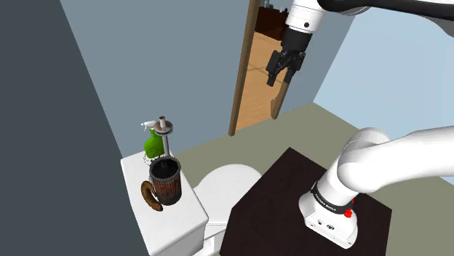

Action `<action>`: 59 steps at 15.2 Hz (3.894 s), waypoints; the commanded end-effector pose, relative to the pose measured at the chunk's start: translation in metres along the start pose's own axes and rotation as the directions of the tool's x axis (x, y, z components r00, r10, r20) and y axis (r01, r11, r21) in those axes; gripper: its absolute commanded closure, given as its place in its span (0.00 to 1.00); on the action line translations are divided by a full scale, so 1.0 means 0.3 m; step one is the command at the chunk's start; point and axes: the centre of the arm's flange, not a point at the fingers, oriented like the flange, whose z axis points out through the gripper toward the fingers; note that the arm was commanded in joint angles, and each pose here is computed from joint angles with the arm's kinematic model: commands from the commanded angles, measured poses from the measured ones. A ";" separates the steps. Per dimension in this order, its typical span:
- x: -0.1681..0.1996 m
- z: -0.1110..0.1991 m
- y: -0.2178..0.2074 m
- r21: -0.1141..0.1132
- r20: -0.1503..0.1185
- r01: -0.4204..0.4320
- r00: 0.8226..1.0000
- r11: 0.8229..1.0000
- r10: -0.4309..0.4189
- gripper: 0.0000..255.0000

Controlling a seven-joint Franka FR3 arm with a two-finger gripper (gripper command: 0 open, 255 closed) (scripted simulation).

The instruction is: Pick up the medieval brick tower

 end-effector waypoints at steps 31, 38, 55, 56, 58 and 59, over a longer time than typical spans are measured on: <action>0.600 0.807 -0.945 -0.041 0.196 0.736 0.669 0.675 -0.717 0.00; 0.598 1.022 -1.194 -0.027 0.241 0.853 0.512 0.522 -0.825 0.00; 0.579 1.238 -1.272 -0.019 0.257 0.889 0.447 0.458 -0.857 1.00; 0.579 1.239 -1.273 -0.019 0.257 0.889 0.447 0.458 -0.857 1.00; 0.579 1.239 -1.272 -0.019 0.257 0.889 0.447 0.458 -0.857 1.00; 0.579 1.239 -1.272 -0.019 0.257 0.889 0.447 0.458 -0.857 1.00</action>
